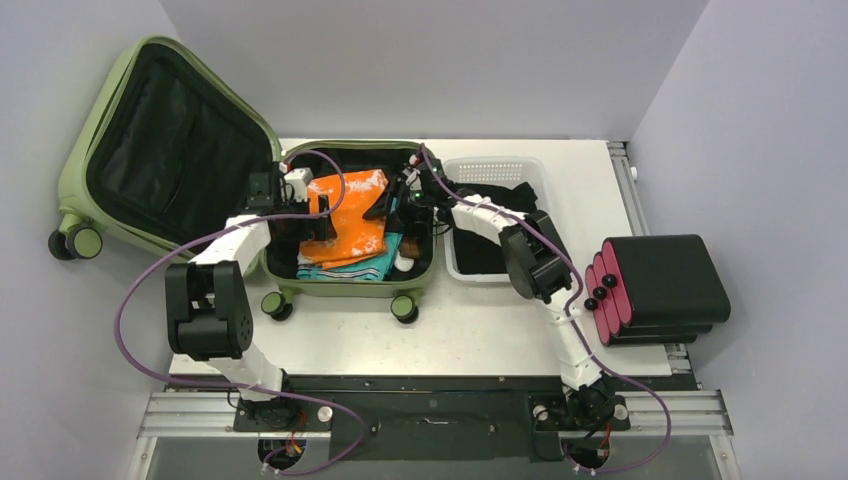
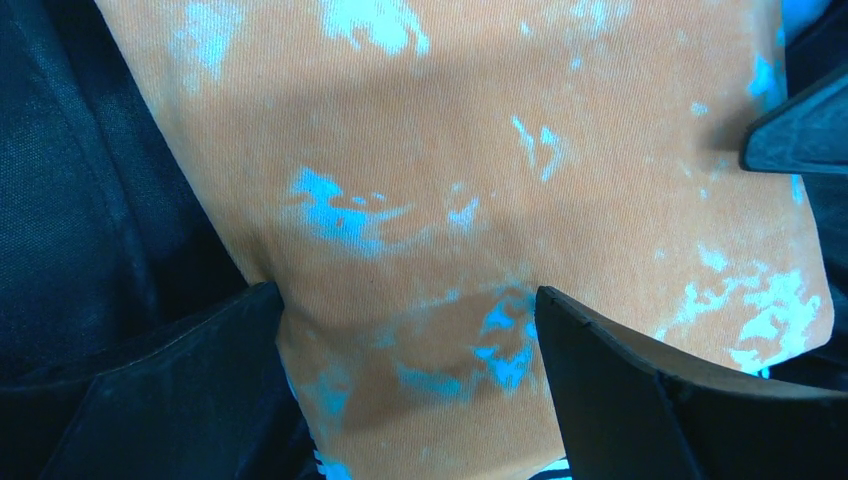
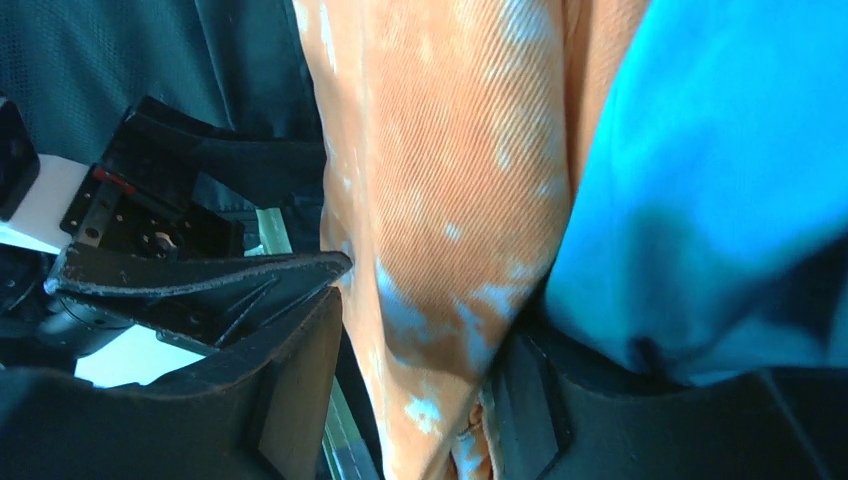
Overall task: Open, take out, and arrange the luggage
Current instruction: Pick up the clothes from the luggage.
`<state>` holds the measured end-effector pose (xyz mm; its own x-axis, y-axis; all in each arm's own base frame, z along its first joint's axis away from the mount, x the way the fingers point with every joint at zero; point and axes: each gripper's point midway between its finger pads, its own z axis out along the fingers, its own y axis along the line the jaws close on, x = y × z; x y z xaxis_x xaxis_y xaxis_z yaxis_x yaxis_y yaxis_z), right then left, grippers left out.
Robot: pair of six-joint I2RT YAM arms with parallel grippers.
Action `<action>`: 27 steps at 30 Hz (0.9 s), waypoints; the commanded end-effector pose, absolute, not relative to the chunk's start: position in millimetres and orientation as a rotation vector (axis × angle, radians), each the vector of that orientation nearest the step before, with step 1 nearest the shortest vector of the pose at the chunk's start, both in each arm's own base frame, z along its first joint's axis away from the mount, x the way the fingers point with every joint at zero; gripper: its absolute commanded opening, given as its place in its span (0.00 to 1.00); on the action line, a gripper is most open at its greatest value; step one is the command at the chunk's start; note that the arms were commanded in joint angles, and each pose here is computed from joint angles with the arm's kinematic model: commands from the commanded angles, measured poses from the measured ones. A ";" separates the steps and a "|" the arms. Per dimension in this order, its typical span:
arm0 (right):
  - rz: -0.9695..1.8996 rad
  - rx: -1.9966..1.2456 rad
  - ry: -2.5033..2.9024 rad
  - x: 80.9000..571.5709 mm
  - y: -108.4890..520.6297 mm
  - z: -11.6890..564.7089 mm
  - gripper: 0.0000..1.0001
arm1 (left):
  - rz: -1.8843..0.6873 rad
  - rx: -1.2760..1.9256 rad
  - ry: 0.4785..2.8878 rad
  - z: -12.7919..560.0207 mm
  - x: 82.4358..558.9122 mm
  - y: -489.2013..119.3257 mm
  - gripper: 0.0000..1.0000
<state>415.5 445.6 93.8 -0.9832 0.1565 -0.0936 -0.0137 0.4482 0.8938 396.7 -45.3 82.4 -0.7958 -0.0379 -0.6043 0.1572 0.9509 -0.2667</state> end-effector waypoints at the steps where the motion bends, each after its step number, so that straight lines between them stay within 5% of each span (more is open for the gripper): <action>1: 1.721 0.109 2.418 426.7 471.8 113.8 0.50 | -0.461 0.128 2.397 100.5 396.7 -57.9 0.96; 14: 2.148 0.093 2.050 421.5 484.5 211.4 0.47 | -0.484 0.131 2.384 100.2 394.5 -61.3 0.96; 27: 1.577 0.043 2.505 421.5 467.9 94.7 0.48 | -0.499 0.136 2.369 104.5 393.0 -63.3 0.96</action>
<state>423.7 471.5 108.0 -0.9882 0.1435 -0.0539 -0.0036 0.3295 0.9442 394.5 -48.4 87.2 -0.7778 -0.0383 -0.6274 0.1754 0.9453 -0.2752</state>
